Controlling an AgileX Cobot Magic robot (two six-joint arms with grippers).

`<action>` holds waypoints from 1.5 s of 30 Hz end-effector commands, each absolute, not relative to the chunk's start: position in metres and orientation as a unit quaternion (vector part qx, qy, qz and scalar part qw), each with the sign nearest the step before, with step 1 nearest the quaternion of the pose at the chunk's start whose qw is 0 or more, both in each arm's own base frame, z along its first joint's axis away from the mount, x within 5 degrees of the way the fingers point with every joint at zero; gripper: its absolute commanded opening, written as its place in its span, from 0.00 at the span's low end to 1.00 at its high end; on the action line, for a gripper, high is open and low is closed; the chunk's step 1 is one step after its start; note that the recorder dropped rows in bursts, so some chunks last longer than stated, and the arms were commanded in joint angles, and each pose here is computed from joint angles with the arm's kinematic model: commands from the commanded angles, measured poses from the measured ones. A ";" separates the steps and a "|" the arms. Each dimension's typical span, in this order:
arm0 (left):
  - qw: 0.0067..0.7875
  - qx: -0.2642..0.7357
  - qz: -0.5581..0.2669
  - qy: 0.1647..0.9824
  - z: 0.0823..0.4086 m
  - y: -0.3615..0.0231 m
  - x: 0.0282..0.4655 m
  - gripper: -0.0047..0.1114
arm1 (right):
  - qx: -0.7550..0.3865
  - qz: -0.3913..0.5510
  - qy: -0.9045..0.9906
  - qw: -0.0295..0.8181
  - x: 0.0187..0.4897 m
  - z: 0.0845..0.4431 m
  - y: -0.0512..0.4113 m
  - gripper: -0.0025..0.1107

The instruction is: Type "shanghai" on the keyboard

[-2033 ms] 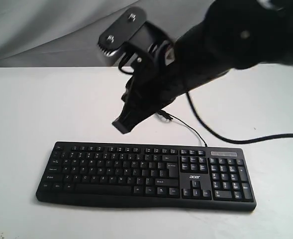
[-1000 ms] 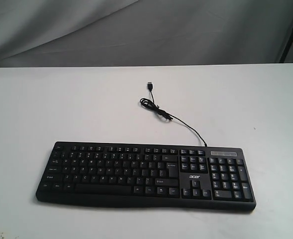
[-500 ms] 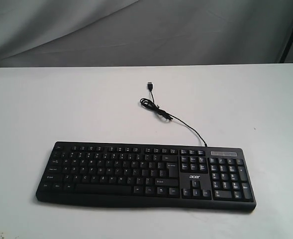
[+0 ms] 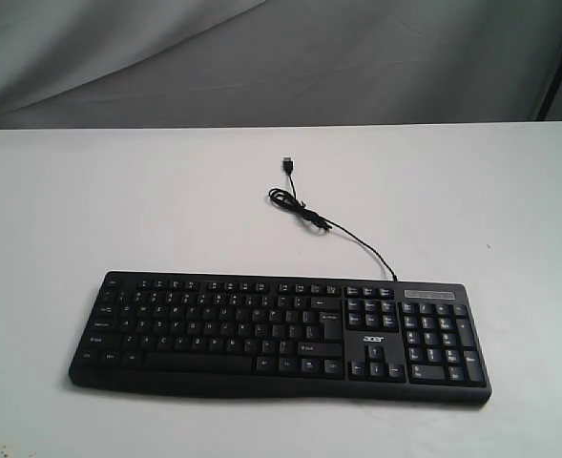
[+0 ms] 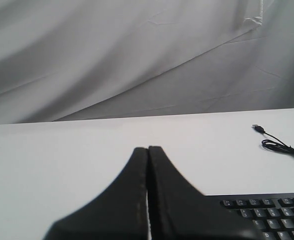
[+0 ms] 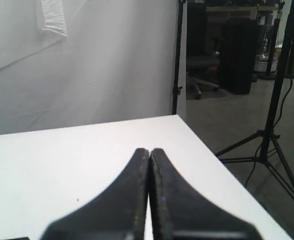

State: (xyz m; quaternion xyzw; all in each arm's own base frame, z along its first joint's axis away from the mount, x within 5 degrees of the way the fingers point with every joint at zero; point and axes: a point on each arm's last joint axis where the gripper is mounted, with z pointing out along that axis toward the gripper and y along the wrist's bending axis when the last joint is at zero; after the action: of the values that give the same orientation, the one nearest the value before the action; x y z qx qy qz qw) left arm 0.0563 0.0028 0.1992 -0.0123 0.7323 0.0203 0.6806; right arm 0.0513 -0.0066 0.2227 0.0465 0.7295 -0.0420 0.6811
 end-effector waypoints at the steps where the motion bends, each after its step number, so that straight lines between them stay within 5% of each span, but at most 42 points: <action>1: 0.683 -0.011 0.017 0.730 0.199 0.002 0.056 0.04 | 0.058 -0.036 0.746 0.663 0.055 0.194 -0.007 0.02; 45: 0.683 -0.011 0.017 0.730 0.199 0.002 0.056 0.04 | 0.055 -0.044 0.785 0.615 0.053 0.183 -0.008 0.02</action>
State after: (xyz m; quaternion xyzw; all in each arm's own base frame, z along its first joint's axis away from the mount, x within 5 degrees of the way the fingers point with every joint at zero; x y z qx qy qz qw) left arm 0.0563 0.0028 0.1992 -0.0123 0.7323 0.0203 0.6806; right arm 0.0535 -0.0072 0.1848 0.0534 0.7845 -0.0382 0.6167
